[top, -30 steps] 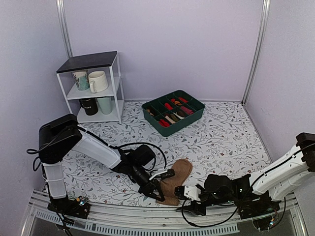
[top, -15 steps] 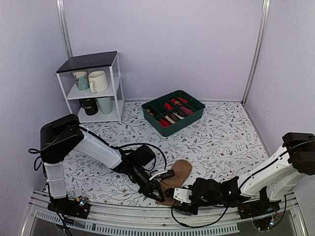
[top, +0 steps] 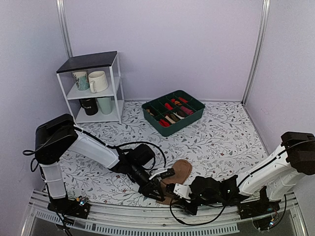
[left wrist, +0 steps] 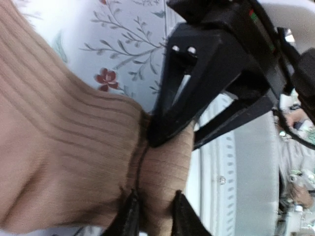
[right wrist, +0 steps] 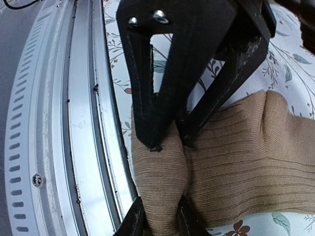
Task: Roll the socks
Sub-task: Roll the sock at the center of the board.
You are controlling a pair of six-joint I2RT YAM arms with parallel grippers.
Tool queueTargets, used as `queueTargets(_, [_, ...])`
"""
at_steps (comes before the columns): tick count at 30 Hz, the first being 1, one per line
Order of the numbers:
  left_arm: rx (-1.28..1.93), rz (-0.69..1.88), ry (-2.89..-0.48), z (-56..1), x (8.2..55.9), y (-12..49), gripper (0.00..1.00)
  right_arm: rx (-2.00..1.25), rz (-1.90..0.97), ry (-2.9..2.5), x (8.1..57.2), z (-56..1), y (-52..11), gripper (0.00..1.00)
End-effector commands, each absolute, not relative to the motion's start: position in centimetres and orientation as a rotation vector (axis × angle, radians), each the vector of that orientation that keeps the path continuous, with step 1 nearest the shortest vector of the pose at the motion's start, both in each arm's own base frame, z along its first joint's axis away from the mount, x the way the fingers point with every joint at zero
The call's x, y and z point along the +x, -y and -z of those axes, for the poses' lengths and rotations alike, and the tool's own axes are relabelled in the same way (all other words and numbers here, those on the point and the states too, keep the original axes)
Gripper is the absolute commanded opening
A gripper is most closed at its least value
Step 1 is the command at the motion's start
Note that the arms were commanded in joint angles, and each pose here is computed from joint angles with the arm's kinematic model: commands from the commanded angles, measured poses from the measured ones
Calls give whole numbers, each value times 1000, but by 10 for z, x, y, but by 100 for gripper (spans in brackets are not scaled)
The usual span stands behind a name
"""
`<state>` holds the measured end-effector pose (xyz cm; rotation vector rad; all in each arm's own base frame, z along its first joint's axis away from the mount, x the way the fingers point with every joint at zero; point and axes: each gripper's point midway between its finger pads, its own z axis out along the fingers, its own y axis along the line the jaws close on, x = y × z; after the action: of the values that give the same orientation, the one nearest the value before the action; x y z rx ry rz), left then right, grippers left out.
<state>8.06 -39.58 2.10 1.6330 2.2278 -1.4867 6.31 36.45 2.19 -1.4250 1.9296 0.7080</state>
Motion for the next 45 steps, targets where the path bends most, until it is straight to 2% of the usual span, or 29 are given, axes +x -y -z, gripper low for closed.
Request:
queueTargets(1, [1576,1206,-2215,-16,107,387,37,-1385,-761,-2166,57,9,-338,18])
queueTargets(2, [1567,1200,-2161,-25,110,389,42,-1368,-782,-2189,57,9,-336,17])
queueTargets(4, [1530,1185,-2067,-41,117,391,46,-1342,-827,-2223,58,9,-333,18])
queueTargets(9, [1465,1157,-1872,-73,123,383,49,-1292,-938,-2301,58,10,-329,18])
queueTargets(11, [1469,1155,-1744,-88,118,379,50,-1284,-974,-2332,58,11,-329,17])
queueTargets(15, [1539,1070,-1500,-104,99,369,61,-1250,-1092,-2427,57,14,-327,18])
queueTargets(16, [1550,1057,-1463,-106,97,369,67,-1226,-1106,-2467,60,17,-326,18])
queueTargets(18, [1581,1047,-1441,-102,95,370,96,-1216,-1140,-2518,60,20,-326,18])
queueTargets(19, [1602,1044,-1441,-98,95,371,99,-1212,-1148,-2533,61,20,-327,18])
queueTargets(31, [1794,1032,-1523,-51,77,385,97,-1183,-1229,-2659,63,27,-324,18])
queueTargets(34, [1822,1016,-1566,-39,74,385,90,-1183,-1235,-2665,63,28,-324,17])
queueTargets(38, [1838,996,-1607,-27,72,387,70,-1185,-1245,-2672,62,29,-324,18])
queueTargets(40, [1839,1000,-1614,-25,73,392,68,-1186,-1246,-2674,62,29,-324,17])
queueTargets(43, [1834,987,-1643,-23,77,396,60,-1187,-1247,-2677,61,29,-323,18])
queueTargets(45, [1827,980,-1652,-21,79,396,58,-1188,-1250,-2678,61,29,-323,18])
